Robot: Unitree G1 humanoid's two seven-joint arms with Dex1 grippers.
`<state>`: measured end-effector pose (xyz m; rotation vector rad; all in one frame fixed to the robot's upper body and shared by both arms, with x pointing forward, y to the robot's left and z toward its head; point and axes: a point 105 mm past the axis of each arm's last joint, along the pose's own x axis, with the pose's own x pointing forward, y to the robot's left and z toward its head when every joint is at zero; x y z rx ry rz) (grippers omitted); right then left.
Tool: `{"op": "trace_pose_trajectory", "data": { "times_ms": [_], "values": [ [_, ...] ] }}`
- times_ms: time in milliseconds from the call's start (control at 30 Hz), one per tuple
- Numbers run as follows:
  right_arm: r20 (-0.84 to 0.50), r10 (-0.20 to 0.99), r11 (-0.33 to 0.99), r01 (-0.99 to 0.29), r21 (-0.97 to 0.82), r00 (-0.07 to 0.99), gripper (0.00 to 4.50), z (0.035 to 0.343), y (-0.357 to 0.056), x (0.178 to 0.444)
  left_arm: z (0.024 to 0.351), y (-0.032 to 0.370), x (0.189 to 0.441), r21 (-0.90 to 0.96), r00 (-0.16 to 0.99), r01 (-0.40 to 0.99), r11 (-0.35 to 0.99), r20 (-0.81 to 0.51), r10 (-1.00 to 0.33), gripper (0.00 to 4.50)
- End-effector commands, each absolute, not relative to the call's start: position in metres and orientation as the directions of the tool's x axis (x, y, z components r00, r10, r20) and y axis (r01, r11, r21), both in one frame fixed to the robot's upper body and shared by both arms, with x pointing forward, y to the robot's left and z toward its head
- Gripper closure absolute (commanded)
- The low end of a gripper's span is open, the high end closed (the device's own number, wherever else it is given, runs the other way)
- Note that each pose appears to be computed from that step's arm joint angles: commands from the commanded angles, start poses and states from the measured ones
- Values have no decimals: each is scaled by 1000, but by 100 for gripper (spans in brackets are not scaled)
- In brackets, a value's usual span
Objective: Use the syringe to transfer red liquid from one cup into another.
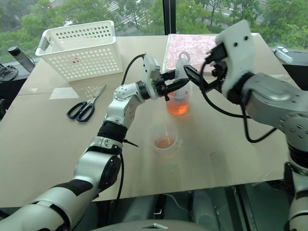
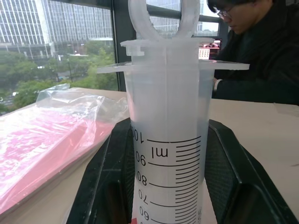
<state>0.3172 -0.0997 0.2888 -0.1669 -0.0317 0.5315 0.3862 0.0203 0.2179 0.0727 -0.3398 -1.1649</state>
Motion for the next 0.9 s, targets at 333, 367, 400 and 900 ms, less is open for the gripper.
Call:
{"op": "trace_pose_trajectory", "data": {
  "times_ms": [333, 367, 400, 900],
  "values": [
    [39, 482, 865, -469, -179, 875, 123, 303, -85, 330, 217, 20, 377, 251, 378, 863, 439, 254, -890, 309],
    [38, 478, 867, -464, -181, 878, 123, 303, -86, 331, 217, 21, 377, 252, 380, 862, 440, 254, -890, 309],
    [32, 475, 867, -461, -191, 879, 123, 302, -86, 332, 216, 21, 376, 254, 381, 861, 441, 253, -889, 309],
    [17, 433, 878, -418, -235, 901, 187, 298, -77, 340, 210, 15, 366, 276, 372, 859, 431, 240, -897, 309]
  ]
}}
